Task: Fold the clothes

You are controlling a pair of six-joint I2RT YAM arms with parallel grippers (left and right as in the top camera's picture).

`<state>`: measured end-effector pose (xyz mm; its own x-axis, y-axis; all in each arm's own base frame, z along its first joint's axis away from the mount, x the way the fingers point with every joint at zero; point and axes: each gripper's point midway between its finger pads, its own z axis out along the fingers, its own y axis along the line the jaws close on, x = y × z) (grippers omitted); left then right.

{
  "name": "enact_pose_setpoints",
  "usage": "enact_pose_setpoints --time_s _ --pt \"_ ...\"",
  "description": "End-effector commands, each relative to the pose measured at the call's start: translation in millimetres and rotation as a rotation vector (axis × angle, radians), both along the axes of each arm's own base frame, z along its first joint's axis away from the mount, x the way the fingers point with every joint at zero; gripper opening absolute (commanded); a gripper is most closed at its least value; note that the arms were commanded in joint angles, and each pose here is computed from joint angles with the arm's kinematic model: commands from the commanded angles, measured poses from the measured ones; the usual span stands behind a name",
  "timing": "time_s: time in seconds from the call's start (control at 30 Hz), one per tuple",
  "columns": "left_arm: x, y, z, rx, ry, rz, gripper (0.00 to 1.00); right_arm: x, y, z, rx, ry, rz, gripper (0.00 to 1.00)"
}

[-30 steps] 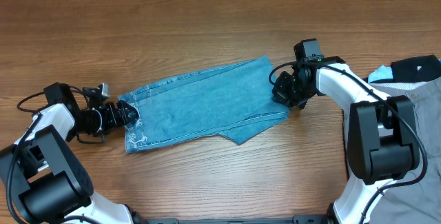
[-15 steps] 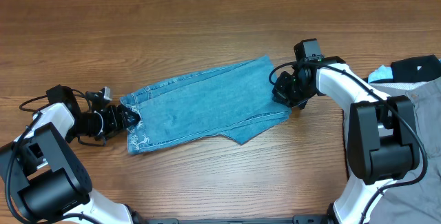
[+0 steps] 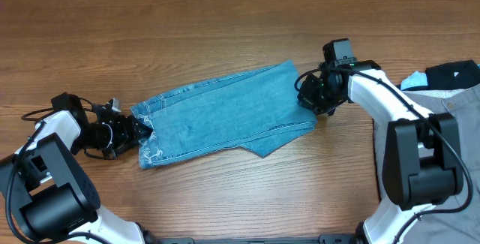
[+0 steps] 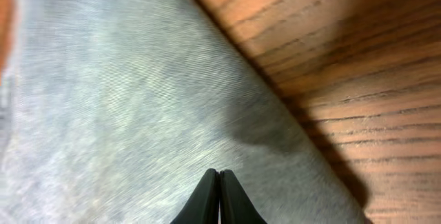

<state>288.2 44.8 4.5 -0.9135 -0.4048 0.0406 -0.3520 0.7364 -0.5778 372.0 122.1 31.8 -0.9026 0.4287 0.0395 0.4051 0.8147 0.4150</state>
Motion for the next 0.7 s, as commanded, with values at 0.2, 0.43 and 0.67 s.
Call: enact_pose_setpoints --time_s 0.2,0.43,0.67 --pt "-48 2 -57 0.164 0.201 -0.132 0.72 11 1 19 0.008 -0.069 0.003 0.05" --pt "-52 11 -64 0.224 0.187 -0.185 0.64 11 2 20 0.012 -0.068 0.004 0.05" --pt "-42 14 -58 0.143 0.082 -0.161 0.75 11 2 20 0.012 -0.069 0.004 0.05"
